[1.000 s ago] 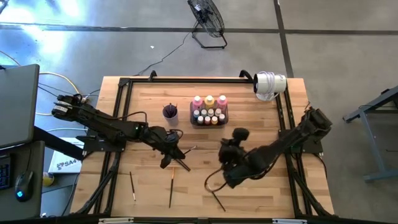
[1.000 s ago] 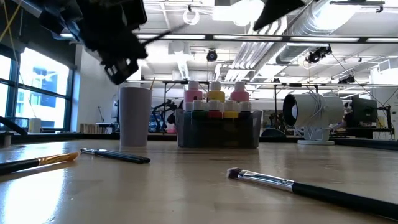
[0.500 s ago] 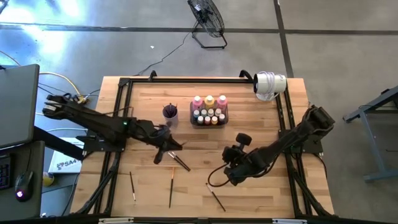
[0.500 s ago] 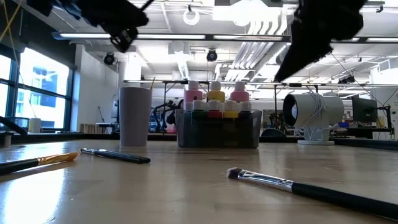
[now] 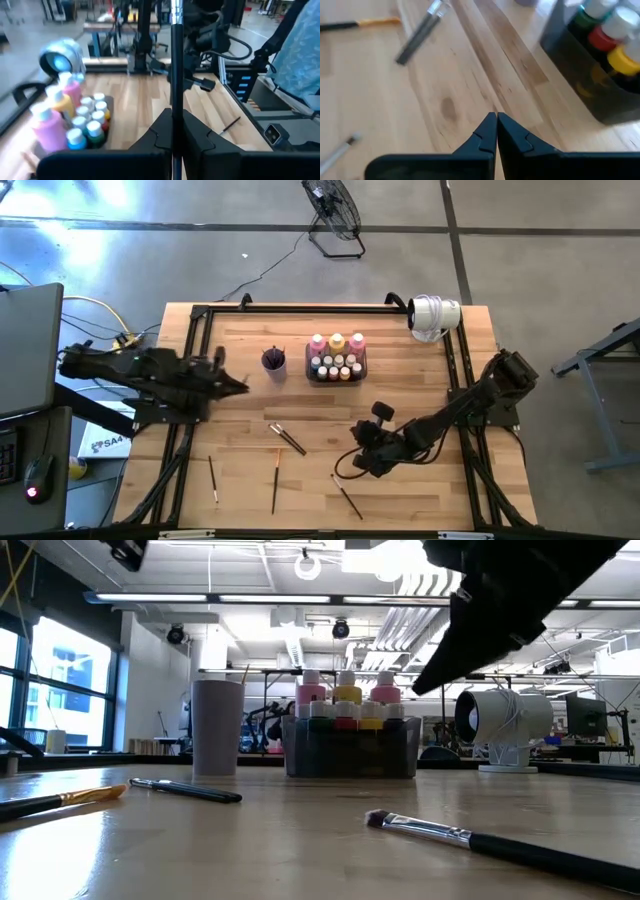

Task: Pick & Place Paint Supplies
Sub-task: Put the silver paint brush into the purple cup

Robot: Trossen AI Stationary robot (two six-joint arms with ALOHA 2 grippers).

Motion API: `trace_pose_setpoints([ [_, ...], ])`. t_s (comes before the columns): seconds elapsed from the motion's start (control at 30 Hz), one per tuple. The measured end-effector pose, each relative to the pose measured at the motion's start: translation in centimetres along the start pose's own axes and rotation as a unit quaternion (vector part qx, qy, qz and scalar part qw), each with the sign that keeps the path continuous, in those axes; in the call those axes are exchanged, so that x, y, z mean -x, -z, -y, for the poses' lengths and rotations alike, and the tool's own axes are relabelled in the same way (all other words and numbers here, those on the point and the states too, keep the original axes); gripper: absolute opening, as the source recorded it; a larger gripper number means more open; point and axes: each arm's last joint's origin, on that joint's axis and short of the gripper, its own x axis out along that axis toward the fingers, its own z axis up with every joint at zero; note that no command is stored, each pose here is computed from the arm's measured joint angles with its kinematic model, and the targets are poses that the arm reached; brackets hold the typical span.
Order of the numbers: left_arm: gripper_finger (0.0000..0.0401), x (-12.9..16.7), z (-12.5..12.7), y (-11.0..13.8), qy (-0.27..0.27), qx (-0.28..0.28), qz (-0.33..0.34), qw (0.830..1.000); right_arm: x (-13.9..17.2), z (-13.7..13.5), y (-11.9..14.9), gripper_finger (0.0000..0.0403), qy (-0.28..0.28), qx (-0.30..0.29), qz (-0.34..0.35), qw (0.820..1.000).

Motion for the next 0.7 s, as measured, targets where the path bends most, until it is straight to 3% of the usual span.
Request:
trace_pose_setpoints([
  [0.23,0.0008,3.4,-0.6,2.3,-0.012,-0.024,0.032,0.999,-1.0,-0.4,-2.8,0.0003,-0.086,0.014,0.058,0.995],
  [0.37,0.0008,3.1,-0.8,5.0,-0.014,-0.016,0.045,0.999,-1.8,0.0,-5.3,0.0003,-0.152,0.034,0.119,0.980],
  [0.5,0.0008,2.2,-0.8,7.4,-0.016,-0.044,0.068,0.997,-2.8,1.5,-8.0,0.0003,-0.213,0.034,0.179,0.960],
  [0.7,0.0016,0.8,-0.8,10.0,-0.018,-0.050,0.095,0.994,-4.2,4.9,-11.4,0.0003,-0.229,-0.011,0.270,0.935],
])
